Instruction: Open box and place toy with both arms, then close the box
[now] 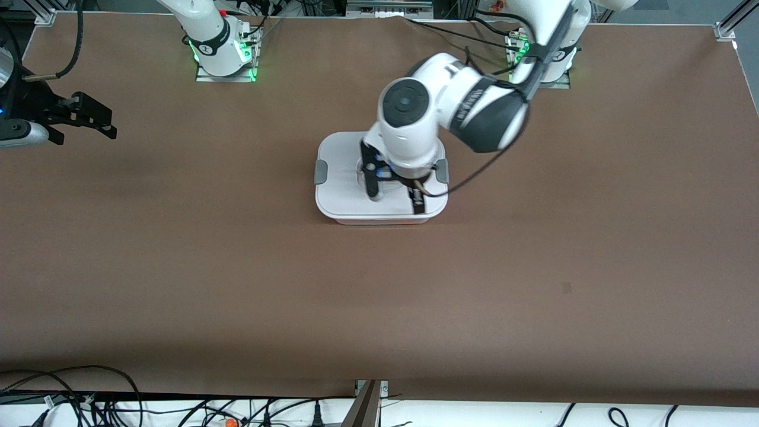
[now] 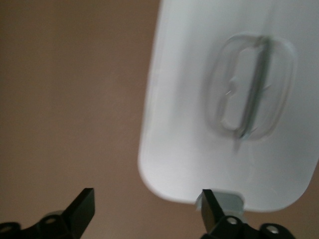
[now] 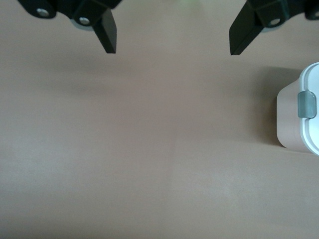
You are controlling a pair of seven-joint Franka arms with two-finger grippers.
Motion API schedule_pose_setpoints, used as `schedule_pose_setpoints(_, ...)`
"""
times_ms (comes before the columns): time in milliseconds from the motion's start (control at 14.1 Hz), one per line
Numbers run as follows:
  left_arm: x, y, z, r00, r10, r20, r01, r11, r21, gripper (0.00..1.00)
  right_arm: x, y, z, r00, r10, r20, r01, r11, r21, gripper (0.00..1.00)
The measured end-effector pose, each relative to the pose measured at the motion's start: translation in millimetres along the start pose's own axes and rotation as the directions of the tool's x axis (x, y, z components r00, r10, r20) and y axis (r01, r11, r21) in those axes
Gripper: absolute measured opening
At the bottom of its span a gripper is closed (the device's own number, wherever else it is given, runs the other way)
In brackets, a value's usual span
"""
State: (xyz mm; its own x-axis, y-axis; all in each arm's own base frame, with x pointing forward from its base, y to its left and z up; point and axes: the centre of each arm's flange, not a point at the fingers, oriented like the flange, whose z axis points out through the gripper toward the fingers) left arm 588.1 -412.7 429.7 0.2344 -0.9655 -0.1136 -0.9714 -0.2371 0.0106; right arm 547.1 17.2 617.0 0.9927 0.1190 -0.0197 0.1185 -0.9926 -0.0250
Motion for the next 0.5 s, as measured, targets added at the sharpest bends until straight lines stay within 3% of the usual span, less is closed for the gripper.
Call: schedule_pose_setpoints(496,-175.2,-131.6,-69.6,0.952,-0.303,-0.049,0.304,0.952,0.018,1.00,-0.6,-0.2,0.5,1.000,-0.001,0.005,0.001,1.000,0.000,1.00)
